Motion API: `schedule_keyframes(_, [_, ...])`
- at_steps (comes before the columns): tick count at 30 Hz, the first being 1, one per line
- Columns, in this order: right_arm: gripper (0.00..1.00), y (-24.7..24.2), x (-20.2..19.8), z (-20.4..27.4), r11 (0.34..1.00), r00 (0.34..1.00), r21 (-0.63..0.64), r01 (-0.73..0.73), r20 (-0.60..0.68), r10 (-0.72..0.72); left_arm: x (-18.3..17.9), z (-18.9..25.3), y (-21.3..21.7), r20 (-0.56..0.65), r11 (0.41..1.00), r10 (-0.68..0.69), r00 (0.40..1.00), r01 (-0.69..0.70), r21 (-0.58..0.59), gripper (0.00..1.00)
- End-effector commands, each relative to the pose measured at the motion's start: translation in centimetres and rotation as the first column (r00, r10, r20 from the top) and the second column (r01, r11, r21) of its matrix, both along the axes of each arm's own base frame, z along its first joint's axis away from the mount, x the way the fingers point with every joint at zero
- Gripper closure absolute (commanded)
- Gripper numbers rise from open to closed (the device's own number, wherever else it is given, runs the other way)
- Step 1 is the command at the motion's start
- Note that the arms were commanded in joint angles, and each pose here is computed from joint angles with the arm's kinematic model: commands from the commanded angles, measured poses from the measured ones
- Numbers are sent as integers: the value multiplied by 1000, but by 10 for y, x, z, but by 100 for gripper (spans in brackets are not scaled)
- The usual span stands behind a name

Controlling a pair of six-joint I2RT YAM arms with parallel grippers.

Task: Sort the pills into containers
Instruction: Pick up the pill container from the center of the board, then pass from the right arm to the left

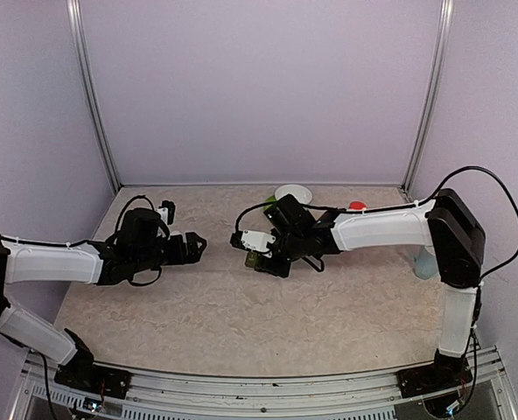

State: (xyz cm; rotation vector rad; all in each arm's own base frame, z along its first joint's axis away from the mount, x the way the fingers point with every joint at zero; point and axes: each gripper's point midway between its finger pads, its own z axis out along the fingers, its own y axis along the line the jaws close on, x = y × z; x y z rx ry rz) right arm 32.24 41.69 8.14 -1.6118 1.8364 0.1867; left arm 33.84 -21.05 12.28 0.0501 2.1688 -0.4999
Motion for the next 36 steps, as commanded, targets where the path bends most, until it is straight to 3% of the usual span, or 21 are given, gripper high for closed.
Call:
schedule_keyframes(1, [79, 12, -12, 45, 988, 995, 139, -63, 80, 52, -11, 28, -33, 59, 973, -149, 987, 157, -168, 1])
schedule_keyframes(13, [80, 11, -28, 75, 983, 968, 161, -86, 246, 44, -29, 46, -96, 9, 810, -402, 915, 360, -463, 4])
schedule_keyframes(22, [79, 11, -28, 80, 985, 957, 163, -63, 291, 13, -37, 41, -119, -18, 725, -511, 859, 420, -545, 11])
schedule_keyframes(36, [75, 19, -36, 84, 980, 952, 176, -90, 304, 33, -37, 35, -138, -34, 672, -578, 816, 452, -587, 21])
